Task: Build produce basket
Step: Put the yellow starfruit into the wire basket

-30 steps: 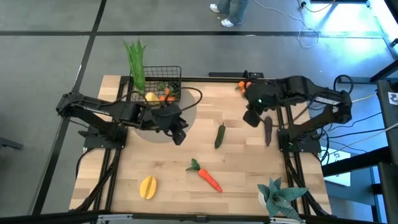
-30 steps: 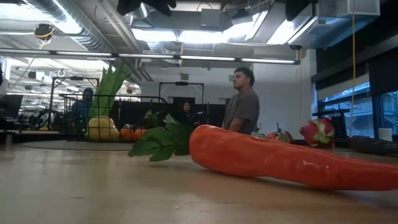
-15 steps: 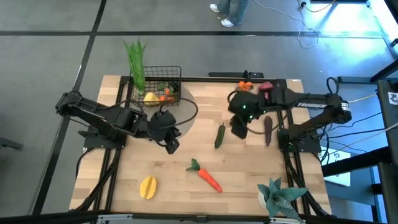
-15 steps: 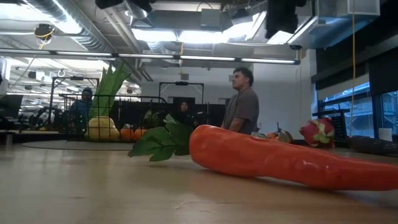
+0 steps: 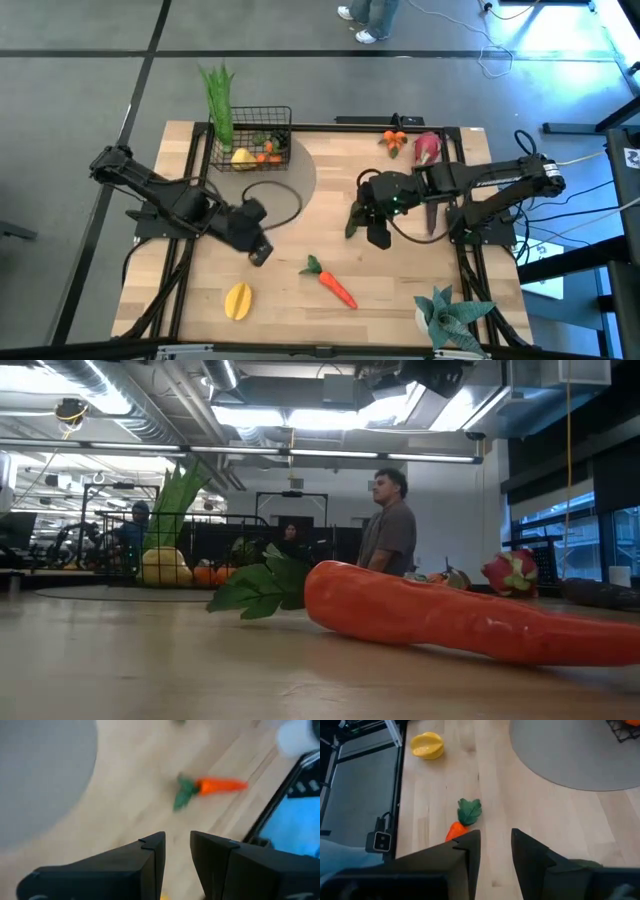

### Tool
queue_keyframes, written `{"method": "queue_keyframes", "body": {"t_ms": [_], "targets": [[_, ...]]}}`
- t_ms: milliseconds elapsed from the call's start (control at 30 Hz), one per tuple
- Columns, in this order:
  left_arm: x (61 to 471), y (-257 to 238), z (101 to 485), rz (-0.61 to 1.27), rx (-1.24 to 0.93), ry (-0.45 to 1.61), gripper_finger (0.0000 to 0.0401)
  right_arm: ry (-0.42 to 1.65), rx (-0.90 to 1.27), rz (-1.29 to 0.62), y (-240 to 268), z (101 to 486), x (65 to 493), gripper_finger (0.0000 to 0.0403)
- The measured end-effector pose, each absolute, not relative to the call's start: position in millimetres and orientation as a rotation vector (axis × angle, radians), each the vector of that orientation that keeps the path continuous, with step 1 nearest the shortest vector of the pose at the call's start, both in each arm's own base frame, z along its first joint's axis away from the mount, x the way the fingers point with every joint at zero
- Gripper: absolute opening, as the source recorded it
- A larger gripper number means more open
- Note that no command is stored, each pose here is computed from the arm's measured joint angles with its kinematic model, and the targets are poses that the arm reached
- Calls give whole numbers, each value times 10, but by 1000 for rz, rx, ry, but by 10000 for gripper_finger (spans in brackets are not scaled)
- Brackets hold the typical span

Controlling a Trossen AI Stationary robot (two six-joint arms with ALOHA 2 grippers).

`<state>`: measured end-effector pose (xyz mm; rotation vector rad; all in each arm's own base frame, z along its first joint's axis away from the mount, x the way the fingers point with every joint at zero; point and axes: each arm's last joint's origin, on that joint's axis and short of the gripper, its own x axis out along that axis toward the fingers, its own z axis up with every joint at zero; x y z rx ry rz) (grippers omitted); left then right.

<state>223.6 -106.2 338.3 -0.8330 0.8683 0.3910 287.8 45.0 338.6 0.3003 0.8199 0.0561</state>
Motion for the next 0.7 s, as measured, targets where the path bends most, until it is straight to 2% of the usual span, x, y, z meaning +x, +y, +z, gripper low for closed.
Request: {"method": "queue_keyframes", "body": {"t_ms": [300, 467, 700], "targets": [[2096, -1575, 3150, 542, -1176, 1094, 79, 816, 245, 69, 468, 3385, 2875, 97], [2050, -1907, 2929, 615, -1212, 1246, 79, 817, 200, 123, 477, 3386, 2873, 97], [2045, -2220, 2640, 728, -1212, 1283, 79, 806, 167, 231, 502, 3398, 2878, 97]]}}
